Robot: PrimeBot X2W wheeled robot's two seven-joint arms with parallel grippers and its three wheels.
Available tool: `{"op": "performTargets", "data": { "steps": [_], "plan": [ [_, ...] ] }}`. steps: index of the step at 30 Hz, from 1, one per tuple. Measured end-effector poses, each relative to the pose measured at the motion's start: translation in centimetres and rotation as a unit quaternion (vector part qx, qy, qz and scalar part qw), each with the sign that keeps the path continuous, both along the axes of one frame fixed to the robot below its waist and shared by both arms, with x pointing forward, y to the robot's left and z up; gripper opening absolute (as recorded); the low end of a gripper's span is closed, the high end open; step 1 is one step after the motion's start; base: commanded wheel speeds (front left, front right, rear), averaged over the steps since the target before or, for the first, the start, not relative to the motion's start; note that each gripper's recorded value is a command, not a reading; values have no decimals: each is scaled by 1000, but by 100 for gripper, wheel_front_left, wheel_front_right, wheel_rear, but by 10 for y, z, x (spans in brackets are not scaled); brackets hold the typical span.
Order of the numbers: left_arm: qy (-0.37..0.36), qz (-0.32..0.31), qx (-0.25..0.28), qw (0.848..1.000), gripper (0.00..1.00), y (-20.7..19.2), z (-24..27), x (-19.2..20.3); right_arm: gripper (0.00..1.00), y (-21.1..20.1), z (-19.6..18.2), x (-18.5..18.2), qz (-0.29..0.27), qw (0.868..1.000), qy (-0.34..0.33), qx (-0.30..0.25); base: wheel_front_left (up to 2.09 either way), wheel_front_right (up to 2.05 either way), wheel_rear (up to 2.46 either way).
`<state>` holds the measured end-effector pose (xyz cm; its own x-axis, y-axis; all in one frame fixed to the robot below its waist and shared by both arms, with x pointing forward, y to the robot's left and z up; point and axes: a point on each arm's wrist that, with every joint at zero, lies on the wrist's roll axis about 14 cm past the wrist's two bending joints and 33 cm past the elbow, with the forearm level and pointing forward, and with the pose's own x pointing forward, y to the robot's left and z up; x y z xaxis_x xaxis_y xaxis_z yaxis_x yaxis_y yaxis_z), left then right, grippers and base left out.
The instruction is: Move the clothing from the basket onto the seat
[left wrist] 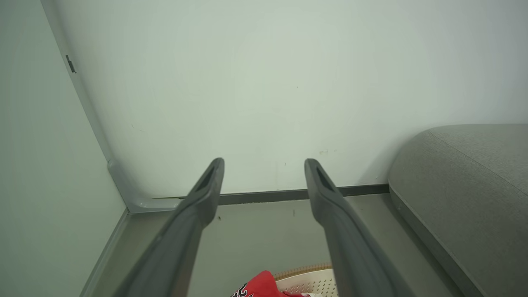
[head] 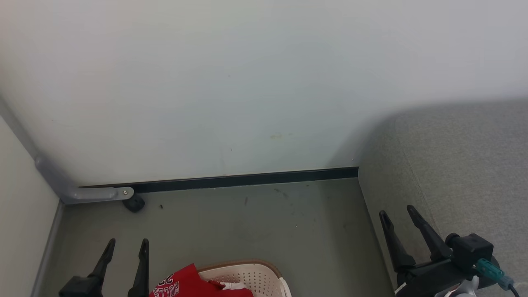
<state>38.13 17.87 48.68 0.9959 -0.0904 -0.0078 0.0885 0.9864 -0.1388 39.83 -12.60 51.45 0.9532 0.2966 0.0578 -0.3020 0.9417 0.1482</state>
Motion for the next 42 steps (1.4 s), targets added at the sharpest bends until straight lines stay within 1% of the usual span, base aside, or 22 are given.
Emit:
{"op": "performTargets", "data": {
  "steps": [9, 17, 22, 29, 34, 42],
  "plan": [
    [2, -2, -9, 1000, 100, -1, -2, 2, 100, -4, -2, 2, -9, 1000, 3, 6, 0, 0, 0],
    [25, -14, -25, 999, 100, -8, -18, 4, 100, -5, -14, 5, -11, 1000, 20, 13, 0, 0, 0],
    [38, -25, -30, 999, 100, -13, -27, 13, 100, -4, -24, 8, -11, 999, 34, 19, 0, 0, 0],
    [75, -50, -29, 996, 100, -27, -53, 24, 100, -5, -40, 13, -10, 998, 52, 14, 0, 0, 0],
    [98, -62, -27, 993, 100, -33, -71, 37, 100, -10, -47, 24, -16, 998, 59, 13, 0, 0, 0],
    [146, -78, -18, 986, 100, -38, -108, 53, 100, -9, -67, 37, -23, 996, 80, 21, 0, 0, 0]
  ]
}}
